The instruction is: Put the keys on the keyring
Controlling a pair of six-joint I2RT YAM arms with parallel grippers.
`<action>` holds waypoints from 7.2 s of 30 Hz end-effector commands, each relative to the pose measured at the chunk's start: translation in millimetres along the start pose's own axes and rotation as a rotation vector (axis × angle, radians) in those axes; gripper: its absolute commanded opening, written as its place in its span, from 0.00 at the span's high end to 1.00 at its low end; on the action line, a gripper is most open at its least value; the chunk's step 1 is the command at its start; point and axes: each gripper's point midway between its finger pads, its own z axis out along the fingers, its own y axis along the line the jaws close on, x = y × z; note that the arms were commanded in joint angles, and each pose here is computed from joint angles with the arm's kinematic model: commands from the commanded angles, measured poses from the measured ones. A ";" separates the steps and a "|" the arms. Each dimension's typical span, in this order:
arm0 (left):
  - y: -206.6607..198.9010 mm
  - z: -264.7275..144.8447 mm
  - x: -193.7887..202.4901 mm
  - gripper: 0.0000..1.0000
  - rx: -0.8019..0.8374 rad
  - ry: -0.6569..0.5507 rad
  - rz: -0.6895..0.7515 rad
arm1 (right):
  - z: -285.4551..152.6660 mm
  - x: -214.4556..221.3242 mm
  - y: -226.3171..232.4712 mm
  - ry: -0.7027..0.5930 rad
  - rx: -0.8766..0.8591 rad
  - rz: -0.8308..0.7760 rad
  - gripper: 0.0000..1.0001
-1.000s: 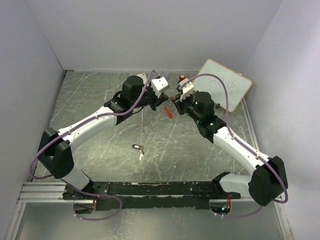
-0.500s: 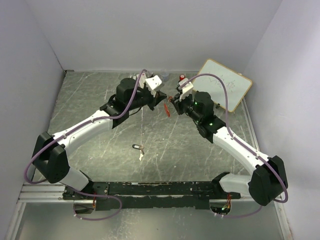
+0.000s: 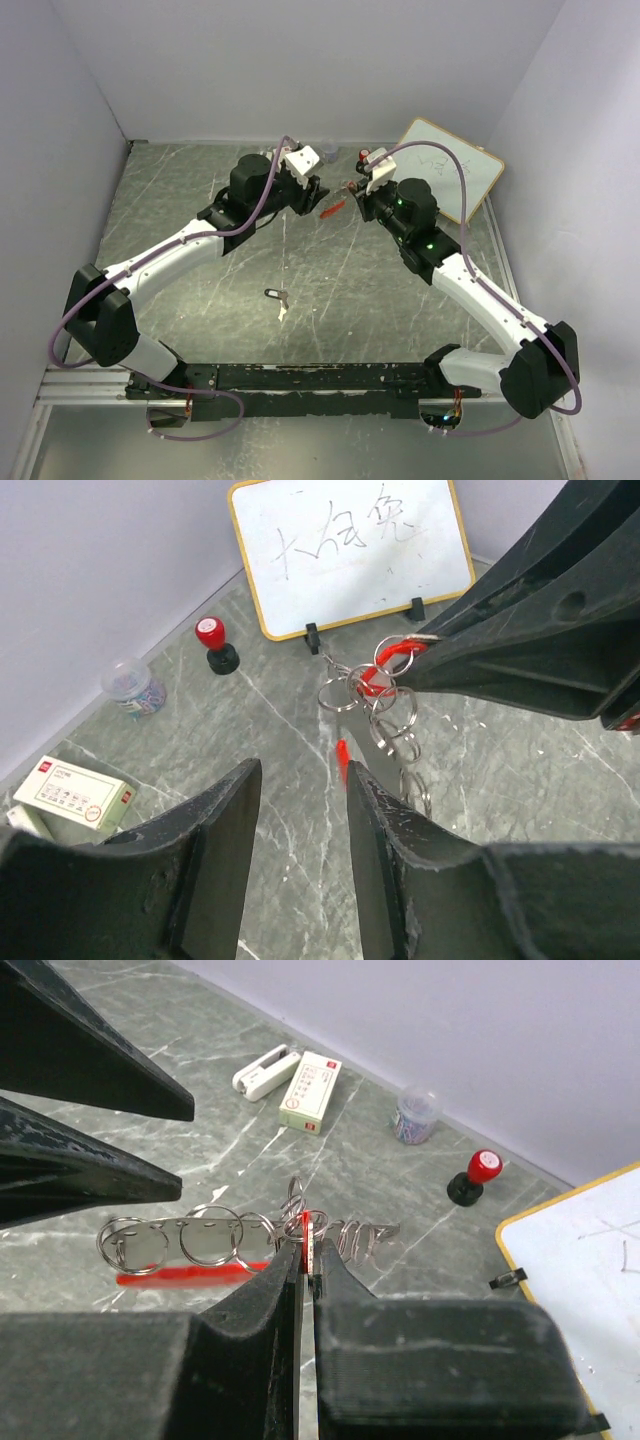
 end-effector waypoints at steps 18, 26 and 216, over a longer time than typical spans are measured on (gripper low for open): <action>-8.6 -4.2 -42.7 0.47 0.080 -0.165 0.132 | -3.4 -18.9 11.5 -0.028 -0.105 -0.110 1.00; -41.0 -8.8 -31.2 0.47 0.274 -0.169 0.194 | -11.8 -20.9 19.7 -0.082 -0.162 -0.214 1.00; -47.8 8.6 -10.3 0.57 0.281 -0.125 0.095 | -17.9 -26.4 33.8 -0.185 -0.238 -0.336 1.00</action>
